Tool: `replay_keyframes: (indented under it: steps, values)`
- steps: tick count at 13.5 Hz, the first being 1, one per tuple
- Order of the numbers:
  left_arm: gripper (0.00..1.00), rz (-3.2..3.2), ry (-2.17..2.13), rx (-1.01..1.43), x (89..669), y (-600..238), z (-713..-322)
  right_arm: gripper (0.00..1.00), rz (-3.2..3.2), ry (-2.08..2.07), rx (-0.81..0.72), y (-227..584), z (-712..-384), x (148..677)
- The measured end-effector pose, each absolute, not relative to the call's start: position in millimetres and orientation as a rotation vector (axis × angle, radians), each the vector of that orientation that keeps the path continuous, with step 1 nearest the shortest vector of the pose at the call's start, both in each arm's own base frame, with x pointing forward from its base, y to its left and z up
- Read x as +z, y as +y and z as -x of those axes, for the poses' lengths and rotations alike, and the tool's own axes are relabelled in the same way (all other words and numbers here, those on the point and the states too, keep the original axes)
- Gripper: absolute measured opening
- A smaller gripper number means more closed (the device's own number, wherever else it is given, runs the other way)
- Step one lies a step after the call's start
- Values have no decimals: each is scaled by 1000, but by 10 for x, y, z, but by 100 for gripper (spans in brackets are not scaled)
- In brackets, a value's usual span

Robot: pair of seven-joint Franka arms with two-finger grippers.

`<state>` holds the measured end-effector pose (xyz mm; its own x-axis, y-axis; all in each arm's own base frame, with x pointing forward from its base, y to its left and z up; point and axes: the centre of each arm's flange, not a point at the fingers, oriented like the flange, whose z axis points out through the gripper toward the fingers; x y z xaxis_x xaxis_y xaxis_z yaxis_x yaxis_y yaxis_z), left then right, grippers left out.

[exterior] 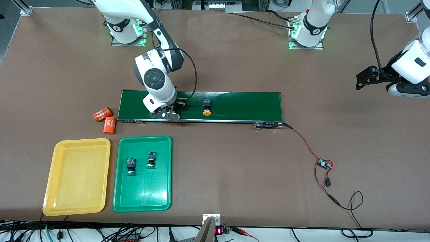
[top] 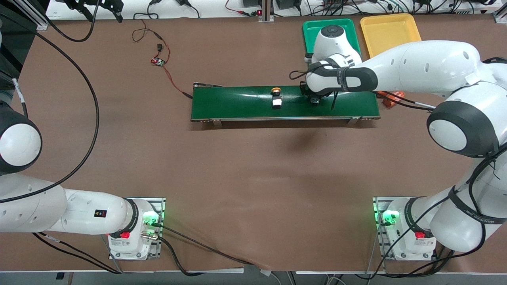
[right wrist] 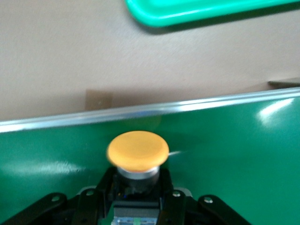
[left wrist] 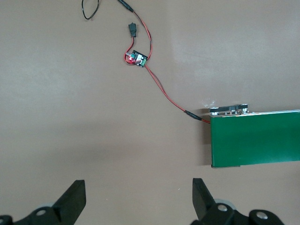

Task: Sort buttons by color to trays
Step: 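Carry the yellow button to the yellow tray with the right gripper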

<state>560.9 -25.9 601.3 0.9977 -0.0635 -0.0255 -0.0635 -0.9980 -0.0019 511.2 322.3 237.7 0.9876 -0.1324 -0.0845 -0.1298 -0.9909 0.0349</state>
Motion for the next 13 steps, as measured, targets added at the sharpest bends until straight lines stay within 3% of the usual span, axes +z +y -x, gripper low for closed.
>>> replay_keyframes:
  steps: [3, 6, 10, 13]
  values:
    - [100, 3137, 100, 40, 6013, -259, -5609, 43, -3117, -279, -88, 3013, -5342, 2533]
    - [100, 3137, 100, 40, 6012, -259, -5609, 43, -3111, -385, 19, 2575, -5783, 2828]
    - [100, 3137, 100, 40, 6013, -259, -5609, 43, -3099, -306, 75, 1456, -6420, 3156]
    - [100, 3137, 99, 39, 6014, -258, -5609, 43, -3082, -144, 56, 570, -6737, 2978]
